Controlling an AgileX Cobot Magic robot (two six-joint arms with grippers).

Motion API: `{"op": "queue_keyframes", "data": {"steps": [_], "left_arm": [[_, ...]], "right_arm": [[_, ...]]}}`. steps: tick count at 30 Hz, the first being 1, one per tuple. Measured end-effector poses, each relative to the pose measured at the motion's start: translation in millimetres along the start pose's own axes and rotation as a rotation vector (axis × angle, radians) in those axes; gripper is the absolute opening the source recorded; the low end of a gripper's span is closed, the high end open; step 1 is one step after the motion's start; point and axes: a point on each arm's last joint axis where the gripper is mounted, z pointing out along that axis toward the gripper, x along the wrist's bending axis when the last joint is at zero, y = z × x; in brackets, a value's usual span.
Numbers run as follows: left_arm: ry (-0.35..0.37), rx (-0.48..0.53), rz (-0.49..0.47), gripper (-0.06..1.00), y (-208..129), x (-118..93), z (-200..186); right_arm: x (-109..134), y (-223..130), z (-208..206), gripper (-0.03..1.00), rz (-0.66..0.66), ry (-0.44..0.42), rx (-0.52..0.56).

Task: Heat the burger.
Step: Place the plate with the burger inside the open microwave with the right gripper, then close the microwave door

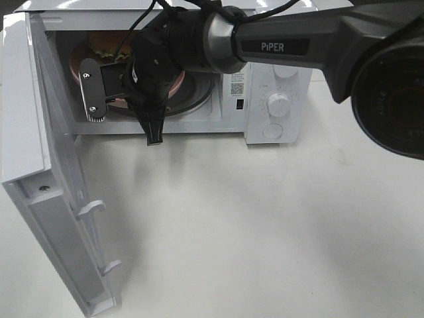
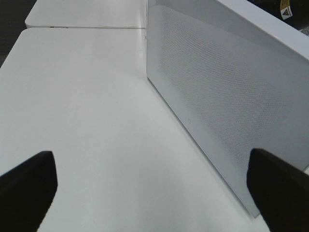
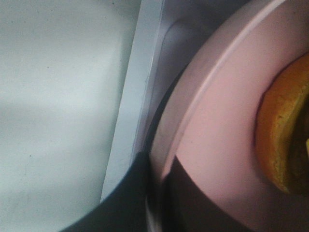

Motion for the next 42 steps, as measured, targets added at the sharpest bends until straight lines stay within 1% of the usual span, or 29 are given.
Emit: {"op": "queue_keyframes", "data": {"steps": [10,20,21,23,25,26,27,28,29,30,31,32,33,35,38,40,41,42], "left_arm": [[0.0,0.0,0.0,0.99,0,0,0],[0.0,0.0,0.0,0.99,0,0,0],[0.0,0.0,0.0,0.99,0,0,0],[0.0,0.0,0.0,0.99,0,0,0],[0.0,0.0,0.0,0.99,0,0,0],[0.0,0.0,0.0,0.99,0,0,0],[0.0,0.0,0.0,0.99,0,0,0],[0.0,0.0,0.0,0.99,0,0,0],[0.0,0.0,0.0,0.99,0,0,0],[0.0,0.0,0.0,0.99,0,0,0],[0.0,0.0,0.0,0.99,0,0,0],[0.0,0.0,0.0,0.99,0,0,0],[0.0,0.0,0.0,0.99,0,0,0],[0.0,0.0,0.0,0.99,0,0,0],[0.0,0.0,0.0,0.99,0,0,0],[0.0,0.0,0.0,0.99,0,0,0],[0.0,0.0,0.0,0.99,0,0,0],[0.0,0.0,0.0,0.99,0,0,0]], "right_arm": [[-2,-13,14,0.06,0.021,0.01,0.026],[1,-19,20,0.11,0.034,0.023,0.037],[0,-19,20,0.13,0.038,0.016,0.035],[-1,-20,20,0.14,0.043,0.013,0.034],[-4,-20,20,0.19,0.054,-0.012,0.021],[-4,-20,20,0.19,0.054,-0.012,0.021],[-6,-20,19,0.24,0.059,-0.022,0.015],[-6,-20,19,0.24,0.059,-0.022,0.015],[-7,-20,19,0.3,0.061,-0.027,0.013],[-8,-20,19,0.32,0.062,-0.027,0.013],[-8,-20,19,0.32,0.062,-0.027,0.013],[-7,-20,19,0.37,0.062,-0.027,0.013],[-7,-20,19,0.37,0.062,-0.027,0.013],[-7,-20,17,0.43,0.062,-0.027,0.012],[-6,-21,15,0.45,0.06,-0.023,0.012],[-4,-22,12,0.5,0.065,-0.023,0.002],[-4,-22,12,0.5,0.065,-0.023,0.002],[-2,-22,10,0.54,0.066,-0.028,-0.009]]}}
